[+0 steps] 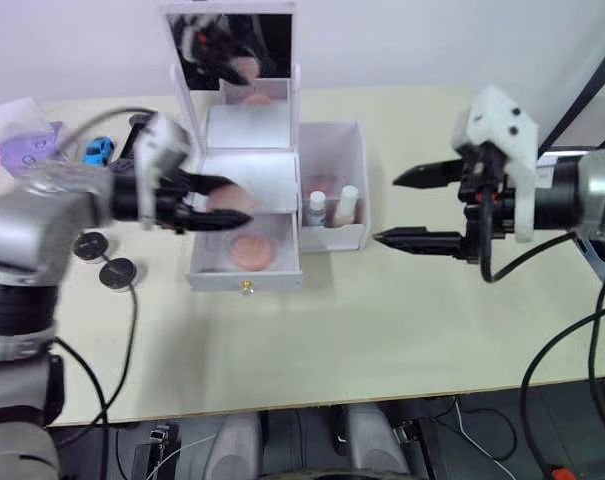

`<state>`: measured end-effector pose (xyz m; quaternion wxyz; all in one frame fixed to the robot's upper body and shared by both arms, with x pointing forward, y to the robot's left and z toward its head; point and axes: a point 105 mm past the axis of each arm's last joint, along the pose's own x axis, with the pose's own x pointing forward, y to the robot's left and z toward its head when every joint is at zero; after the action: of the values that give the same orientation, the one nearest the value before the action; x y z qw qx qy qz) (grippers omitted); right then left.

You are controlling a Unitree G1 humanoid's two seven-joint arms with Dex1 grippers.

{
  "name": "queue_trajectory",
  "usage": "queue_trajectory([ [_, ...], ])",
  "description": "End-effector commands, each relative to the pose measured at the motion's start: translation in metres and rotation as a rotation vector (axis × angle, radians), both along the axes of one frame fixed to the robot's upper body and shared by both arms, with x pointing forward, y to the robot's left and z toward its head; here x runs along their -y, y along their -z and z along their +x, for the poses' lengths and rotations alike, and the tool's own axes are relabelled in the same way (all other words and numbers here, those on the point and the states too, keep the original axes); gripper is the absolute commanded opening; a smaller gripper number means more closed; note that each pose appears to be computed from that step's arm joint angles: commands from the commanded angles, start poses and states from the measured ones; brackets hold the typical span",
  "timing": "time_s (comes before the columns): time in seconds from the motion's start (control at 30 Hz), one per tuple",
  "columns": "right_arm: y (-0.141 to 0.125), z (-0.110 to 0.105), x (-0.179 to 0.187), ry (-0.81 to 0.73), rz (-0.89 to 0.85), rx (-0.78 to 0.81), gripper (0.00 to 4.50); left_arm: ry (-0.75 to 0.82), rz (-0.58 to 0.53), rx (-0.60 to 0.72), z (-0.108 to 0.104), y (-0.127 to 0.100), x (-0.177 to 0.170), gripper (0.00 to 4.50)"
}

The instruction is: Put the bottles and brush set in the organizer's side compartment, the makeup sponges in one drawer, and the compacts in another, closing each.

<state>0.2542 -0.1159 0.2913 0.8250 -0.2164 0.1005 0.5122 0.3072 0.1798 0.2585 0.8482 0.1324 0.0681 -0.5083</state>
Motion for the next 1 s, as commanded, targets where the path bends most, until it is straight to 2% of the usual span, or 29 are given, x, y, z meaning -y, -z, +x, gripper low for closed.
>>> queue_trajectory([
  [0.03, -0.014, 0.0, -0.007, -0.081, 0.04, 0.031, 4.5, -0.13, -0.025, 0.071, -0.013, -0.012, -0.032, 2.69],
  [0.17, -0.02, 0.007, -0.018, -0.17, 0.056, 0.012, 4.5, -0.298, -0.029, 0.075, -0.033, 0.008, -0.07, 2.69],
  [0.27, -0.022, 0.016, -0.027, -0.208, 0.055, -0.009, 4.5, -0.403, 0.008, 0.043, -0.053, 0.042, -0.087, 2.69],
  [0.43, -0.024, 0.023, -0.032, -0.246, 0.035, -0.006, 4.5, -0.544, 0.058, -0.016, -0.079, 0.098, -0.094, 2.69],
  [0.57, -0.024, 0.024, -0.034, -0.263, 0.022, -0.008, 4.5, -0.626, 0.061, -0.052, -0.082, 0.128, -0.095, 2.69],
  [0.7, -0.022, 0.022, -0.034, -0.259, 0.007, -0.011, 4.5, -0.626, 0.084, -0.095, -0.084, 0.156, -0.09, 2.69],
  [0.83, -0.023, 0.02, -0.032, -0.246, 0.002, -0.012, 4.5, -0.594, 0.106, -0.112, -0.085, 0.168, -0.088, 2.69],
  [0.9, -0.023, 0.019, -0.03, -0.236, 0.0, -0.013, 4.5, -0.594, 0.114, -0.105, -0.082, 0.166, -0.093, 3.72],
  [0.97, -0.023, 0.019, -0.029, -0.229, 0.0, -0.013, 4.5, -0.585, 0.118, -0.102, -0.079, 0.165, -0.096, 4.46],
  [1.0, -0.023, 0.019, -0.028, -0.226, 0.0, -0.013, 4.5, -0.579, 0.119, -0.101, -0.079, 0.164, -0.096, 4.46],
])
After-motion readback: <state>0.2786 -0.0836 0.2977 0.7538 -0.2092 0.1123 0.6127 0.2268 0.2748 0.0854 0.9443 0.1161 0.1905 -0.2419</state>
